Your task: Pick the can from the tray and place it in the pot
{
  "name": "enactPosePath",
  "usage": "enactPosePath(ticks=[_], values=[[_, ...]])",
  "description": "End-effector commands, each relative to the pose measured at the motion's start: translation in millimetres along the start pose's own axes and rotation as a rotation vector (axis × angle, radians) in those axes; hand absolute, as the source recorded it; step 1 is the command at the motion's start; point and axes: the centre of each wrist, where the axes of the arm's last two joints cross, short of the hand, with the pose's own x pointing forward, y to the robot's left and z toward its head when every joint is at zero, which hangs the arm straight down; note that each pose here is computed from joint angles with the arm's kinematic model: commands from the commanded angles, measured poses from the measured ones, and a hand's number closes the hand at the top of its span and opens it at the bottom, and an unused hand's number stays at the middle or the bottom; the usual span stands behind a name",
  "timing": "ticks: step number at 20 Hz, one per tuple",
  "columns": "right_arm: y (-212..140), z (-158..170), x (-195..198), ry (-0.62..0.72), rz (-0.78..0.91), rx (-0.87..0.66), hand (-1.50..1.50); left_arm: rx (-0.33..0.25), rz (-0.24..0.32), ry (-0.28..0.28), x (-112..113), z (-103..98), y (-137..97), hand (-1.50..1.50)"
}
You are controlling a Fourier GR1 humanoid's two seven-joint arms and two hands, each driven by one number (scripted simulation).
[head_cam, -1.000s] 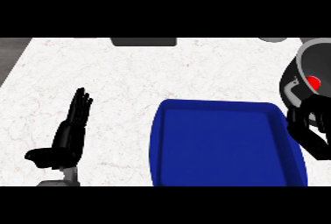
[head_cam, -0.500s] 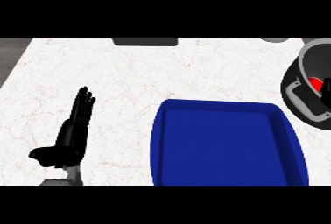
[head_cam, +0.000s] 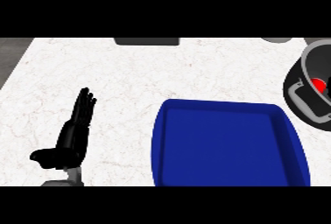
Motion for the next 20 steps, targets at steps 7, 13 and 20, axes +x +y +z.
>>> enactPosePath(ticks=[7,13,20], values=[[37.2,-10.3,-39.6,0.224,0.043,0.218,1.5,-0.041,0.002,-0.01,0.9,2.5,-3.6,0.0],[46.3,8.9,-65.5,0.198,-0.122,0.296,-1.5,-0.028,0.01,-0.025,4.8,-7.7,-12.6,0.0],[25.0,-8.1,-62.0,0.088,-0.597,-0.032,-1.5,-0.009,0.015,-0.01,6.9,0.6,-9.7,0.0]])
